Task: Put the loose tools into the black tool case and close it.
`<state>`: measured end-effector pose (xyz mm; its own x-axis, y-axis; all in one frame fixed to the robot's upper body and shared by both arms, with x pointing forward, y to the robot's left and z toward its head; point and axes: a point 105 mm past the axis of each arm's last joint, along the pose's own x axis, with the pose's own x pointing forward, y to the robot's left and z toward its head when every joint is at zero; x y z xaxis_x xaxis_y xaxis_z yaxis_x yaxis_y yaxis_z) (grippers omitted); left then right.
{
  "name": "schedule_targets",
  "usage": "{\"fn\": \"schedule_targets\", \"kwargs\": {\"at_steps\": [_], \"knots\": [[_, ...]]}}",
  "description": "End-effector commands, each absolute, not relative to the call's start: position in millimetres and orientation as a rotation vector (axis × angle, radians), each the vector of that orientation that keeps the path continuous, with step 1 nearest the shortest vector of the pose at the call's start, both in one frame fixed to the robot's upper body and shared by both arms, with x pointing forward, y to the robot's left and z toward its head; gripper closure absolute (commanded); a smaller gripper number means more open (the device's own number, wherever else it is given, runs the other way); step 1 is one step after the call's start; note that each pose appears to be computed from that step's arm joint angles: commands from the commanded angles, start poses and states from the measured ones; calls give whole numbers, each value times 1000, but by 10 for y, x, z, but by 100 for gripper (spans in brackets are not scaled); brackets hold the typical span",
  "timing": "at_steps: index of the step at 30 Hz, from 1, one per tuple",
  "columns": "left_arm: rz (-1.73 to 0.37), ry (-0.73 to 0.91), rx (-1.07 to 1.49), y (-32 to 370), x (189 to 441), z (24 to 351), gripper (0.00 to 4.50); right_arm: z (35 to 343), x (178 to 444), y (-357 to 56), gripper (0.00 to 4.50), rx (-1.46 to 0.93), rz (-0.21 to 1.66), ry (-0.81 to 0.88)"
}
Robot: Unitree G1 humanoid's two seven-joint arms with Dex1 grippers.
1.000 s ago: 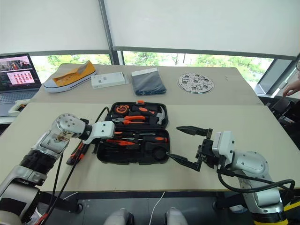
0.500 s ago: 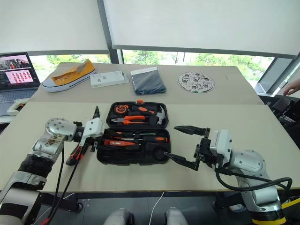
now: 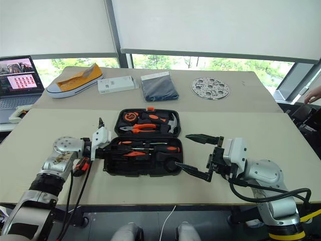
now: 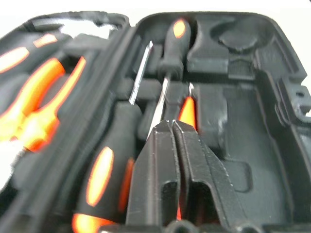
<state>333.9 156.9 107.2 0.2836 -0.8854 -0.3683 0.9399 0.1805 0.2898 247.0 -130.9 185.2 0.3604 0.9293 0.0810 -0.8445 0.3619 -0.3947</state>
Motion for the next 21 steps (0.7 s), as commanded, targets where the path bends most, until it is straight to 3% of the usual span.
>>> {"fn": "schedule_targets", "kwargs": {"at_steps": [1, 3, 9, 14, 18, 21], "knots": [[-1264, 188, 521, 1639, 3334, 928, 442, 1908, 2436, -1310, 0, -323, 1163, -333], [-1206, 206, 519, 1677, 3399, 878, 442, 1904, 2436, -1313, 0, -323, 1163, -330], [-1227, 286, 530, 1752, 3289, 709, 442, 1892, 2432, -1324, 0, -322, 1163, -324], [-1224, 208, 542, 1752, 3271, 791, 442, 1890, 2444, -1329, 0, -321, 1162, -324], [-1118, 27, 387, 1884, 3303, 1171, 442, 1900, 2488, -1368, 0, -320, 1145, -334], [-1051, -90, 281, 2118, 3169, 1478, 370, 1888, 2512, -1405, 0, -347, 1136, -360]]}}
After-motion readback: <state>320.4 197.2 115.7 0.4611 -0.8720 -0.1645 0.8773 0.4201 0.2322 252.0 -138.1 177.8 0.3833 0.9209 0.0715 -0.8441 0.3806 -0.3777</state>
